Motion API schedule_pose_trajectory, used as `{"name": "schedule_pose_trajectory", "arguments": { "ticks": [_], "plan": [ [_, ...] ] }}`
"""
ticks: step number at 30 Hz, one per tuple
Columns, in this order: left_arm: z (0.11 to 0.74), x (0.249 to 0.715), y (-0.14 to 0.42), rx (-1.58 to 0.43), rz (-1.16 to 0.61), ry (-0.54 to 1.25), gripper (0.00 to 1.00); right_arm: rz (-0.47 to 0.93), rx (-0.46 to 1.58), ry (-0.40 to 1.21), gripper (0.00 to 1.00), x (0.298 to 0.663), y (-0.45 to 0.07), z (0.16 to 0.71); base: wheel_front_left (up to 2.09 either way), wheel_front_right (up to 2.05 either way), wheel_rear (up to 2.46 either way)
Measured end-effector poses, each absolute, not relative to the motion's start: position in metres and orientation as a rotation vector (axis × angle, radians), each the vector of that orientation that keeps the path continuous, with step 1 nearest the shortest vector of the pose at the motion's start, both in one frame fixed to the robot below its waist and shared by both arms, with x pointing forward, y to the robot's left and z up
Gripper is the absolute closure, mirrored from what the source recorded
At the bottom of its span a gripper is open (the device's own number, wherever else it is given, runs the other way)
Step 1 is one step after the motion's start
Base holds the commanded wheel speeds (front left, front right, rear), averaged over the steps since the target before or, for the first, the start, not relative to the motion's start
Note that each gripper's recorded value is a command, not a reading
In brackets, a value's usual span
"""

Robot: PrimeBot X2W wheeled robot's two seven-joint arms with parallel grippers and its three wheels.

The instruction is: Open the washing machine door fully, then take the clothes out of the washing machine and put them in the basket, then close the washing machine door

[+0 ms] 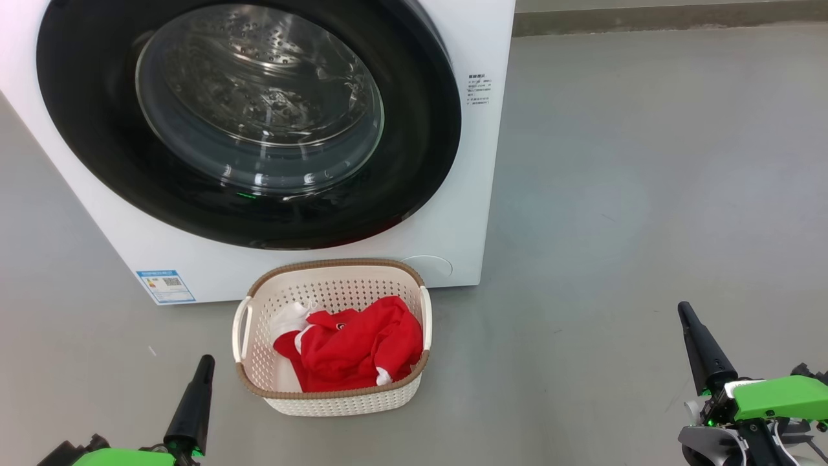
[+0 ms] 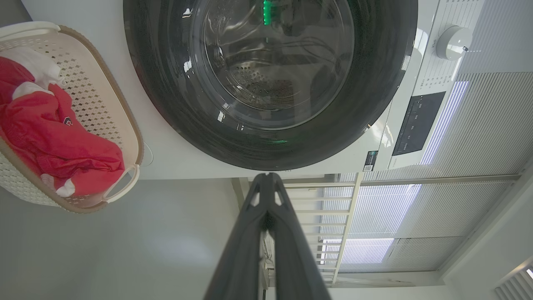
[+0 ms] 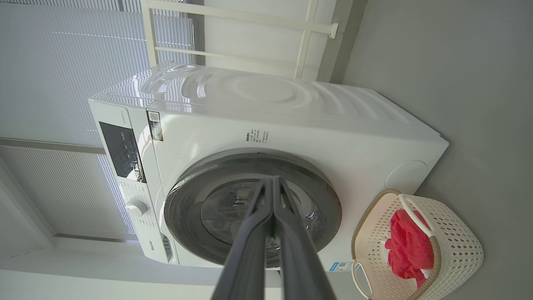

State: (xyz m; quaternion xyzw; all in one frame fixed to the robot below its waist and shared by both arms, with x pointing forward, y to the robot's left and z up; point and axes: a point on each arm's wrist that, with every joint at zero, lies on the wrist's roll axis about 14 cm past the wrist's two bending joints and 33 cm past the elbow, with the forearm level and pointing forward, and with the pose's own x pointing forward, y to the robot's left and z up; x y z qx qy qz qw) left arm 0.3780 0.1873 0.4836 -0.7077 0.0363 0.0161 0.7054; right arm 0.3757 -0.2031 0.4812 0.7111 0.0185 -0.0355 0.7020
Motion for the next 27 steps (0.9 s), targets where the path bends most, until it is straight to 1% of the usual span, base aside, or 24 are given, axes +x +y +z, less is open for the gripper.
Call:
{"name": "schedule_pose_trajectory", "arguments": {
  "ticks": [27],
  "plan": [
    [0.4836, 0.3781, 0.1873, -1.573, 0.036, 0.081, 1.0, -0.08, 1.583, 0.042, 1.0, 0.3757, -0.2032, 0.481, 0.0, 0.0, 0.0]
  ]
}}
